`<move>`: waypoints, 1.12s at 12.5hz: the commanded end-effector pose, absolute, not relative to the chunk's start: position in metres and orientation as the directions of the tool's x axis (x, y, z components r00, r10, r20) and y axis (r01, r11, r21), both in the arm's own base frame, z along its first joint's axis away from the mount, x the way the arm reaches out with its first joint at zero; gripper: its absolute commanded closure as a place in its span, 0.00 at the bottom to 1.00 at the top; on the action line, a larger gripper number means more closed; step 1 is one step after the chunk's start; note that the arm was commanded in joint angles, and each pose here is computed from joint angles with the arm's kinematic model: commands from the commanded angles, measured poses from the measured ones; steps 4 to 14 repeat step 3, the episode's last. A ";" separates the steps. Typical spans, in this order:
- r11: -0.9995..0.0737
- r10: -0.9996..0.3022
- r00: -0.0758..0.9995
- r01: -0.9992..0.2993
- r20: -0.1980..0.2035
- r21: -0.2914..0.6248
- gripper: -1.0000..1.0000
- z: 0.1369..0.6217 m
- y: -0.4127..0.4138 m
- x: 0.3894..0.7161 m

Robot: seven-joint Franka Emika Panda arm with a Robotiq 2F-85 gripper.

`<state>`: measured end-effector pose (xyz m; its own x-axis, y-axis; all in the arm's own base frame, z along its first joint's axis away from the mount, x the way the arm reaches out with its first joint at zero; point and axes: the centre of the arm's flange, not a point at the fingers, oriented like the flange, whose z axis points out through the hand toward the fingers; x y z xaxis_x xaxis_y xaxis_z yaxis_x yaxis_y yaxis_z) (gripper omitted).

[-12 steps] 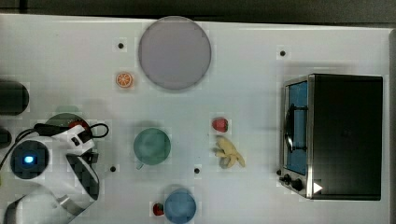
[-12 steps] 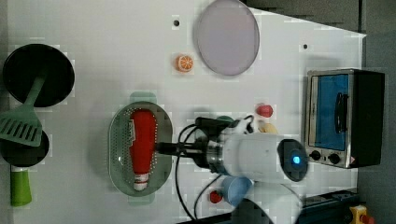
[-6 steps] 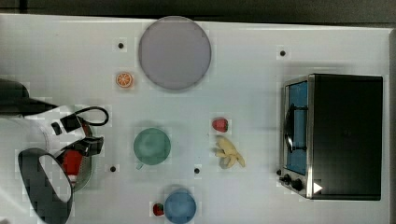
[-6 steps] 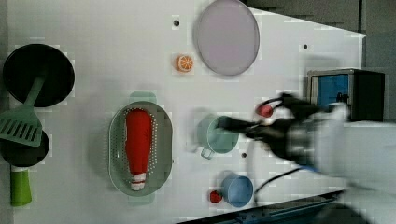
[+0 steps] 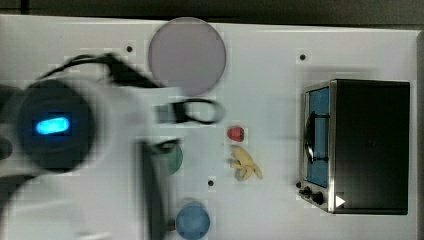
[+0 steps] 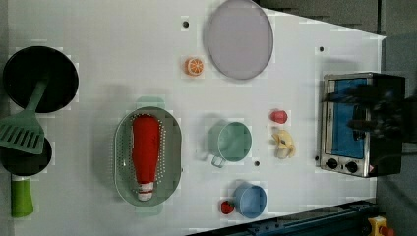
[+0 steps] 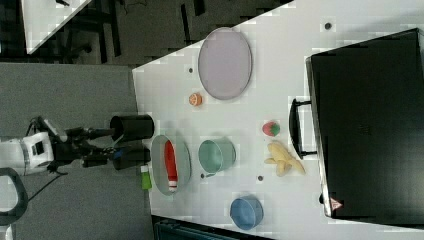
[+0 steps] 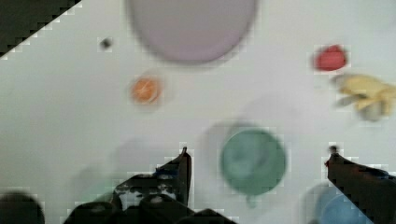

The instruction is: Pick Ketchup from the table and place it in strainer.

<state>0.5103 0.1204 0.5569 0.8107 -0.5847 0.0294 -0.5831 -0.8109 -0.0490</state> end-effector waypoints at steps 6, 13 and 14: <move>-0.683 -0.729 0.685 -0.727 0.003 -0.064 0.00 0.565 -0.027 0.515; -0.683 -0.729 0.685 -0.727 0.003 -0.064 0.00 0.565 -0.027 0.515; -0.683 -0.729 0.685 -0.727 0.003 -0.064 0.00 0.565 -0.027 0.515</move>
